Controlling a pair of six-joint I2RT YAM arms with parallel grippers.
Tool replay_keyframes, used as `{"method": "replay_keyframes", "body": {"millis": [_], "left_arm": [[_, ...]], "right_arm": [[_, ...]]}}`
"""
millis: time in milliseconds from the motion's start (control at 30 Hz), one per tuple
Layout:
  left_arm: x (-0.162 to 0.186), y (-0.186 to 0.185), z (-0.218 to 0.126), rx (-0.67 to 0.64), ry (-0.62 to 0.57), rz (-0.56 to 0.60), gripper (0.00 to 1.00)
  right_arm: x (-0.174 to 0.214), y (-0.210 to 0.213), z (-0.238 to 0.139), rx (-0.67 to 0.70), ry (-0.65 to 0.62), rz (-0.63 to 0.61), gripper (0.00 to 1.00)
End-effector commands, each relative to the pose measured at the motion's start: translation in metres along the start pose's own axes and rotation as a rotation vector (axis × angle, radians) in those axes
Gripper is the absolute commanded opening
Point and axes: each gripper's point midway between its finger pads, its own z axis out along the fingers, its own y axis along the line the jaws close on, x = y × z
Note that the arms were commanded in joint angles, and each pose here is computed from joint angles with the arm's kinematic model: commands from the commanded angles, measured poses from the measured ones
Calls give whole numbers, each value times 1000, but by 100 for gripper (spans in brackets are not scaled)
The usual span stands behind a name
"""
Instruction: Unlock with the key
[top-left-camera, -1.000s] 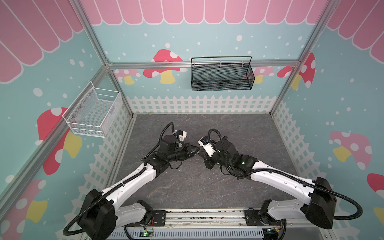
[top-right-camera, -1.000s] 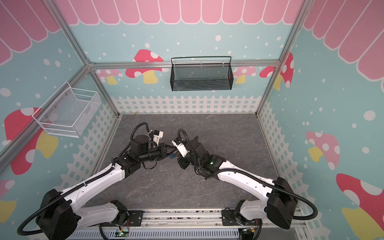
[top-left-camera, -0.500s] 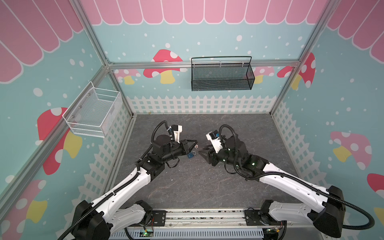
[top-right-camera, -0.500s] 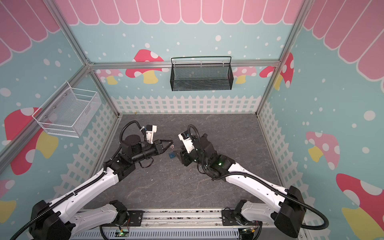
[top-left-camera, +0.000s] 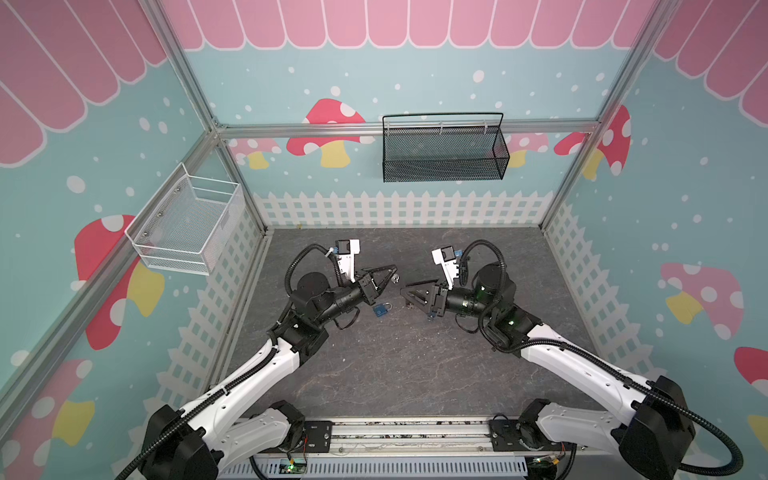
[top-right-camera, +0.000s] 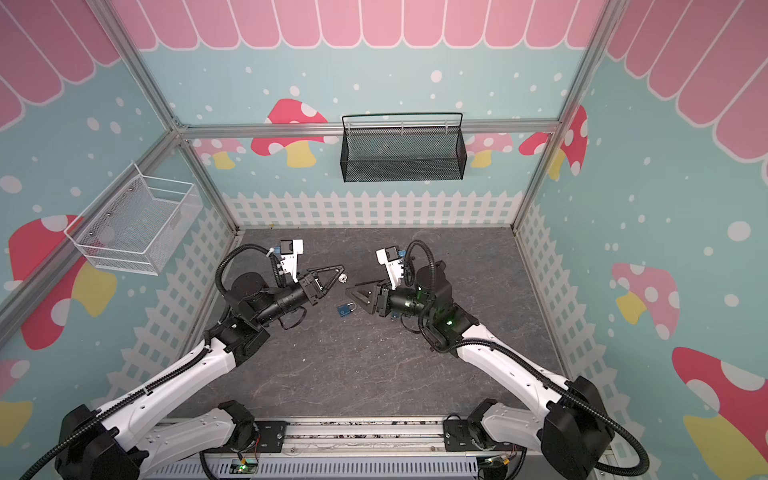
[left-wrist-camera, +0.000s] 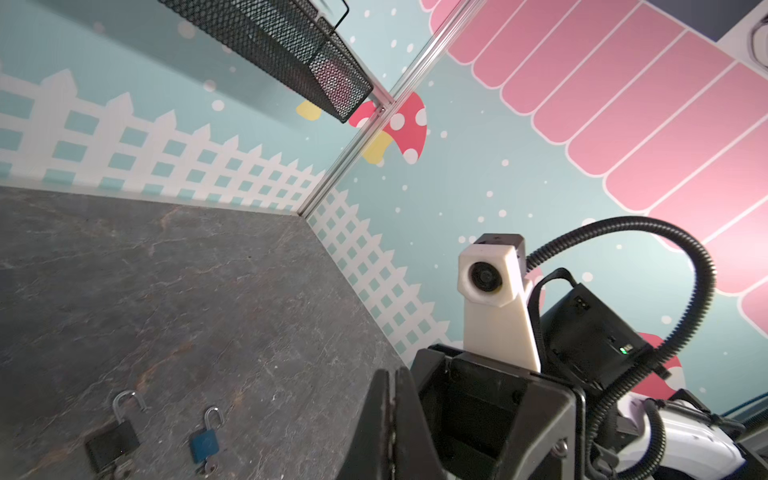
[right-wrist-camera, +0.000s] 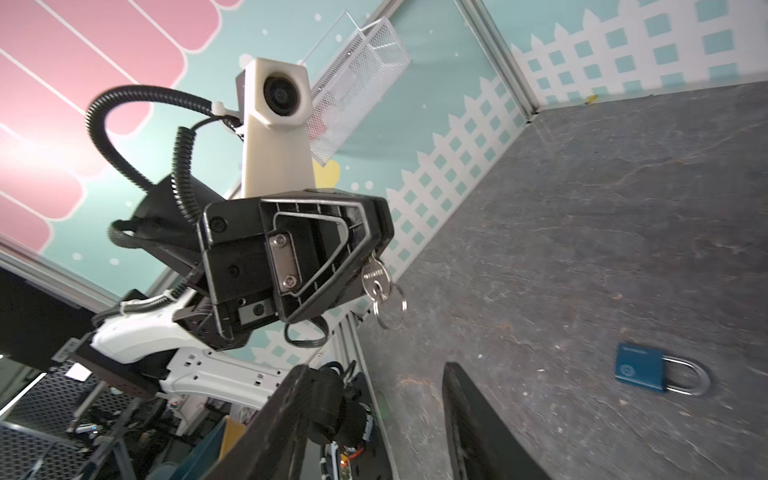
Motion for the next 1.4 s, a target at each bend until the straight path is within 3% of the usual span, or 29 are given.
{"method": "replay_keyframes", "body": {"millis": [0,533,1367], "left_arm": [[-3,-16,1,92,-23,41,0],[0,-24,6,138,-11,50,0],[0,-21,9,126,-25,41,0]], "right_arm": [[-13,15,1,-97,-49,51,51],[-33,16,8,-151,-150,45,22],[-32,19,8,-189,-139,49,1]]}}
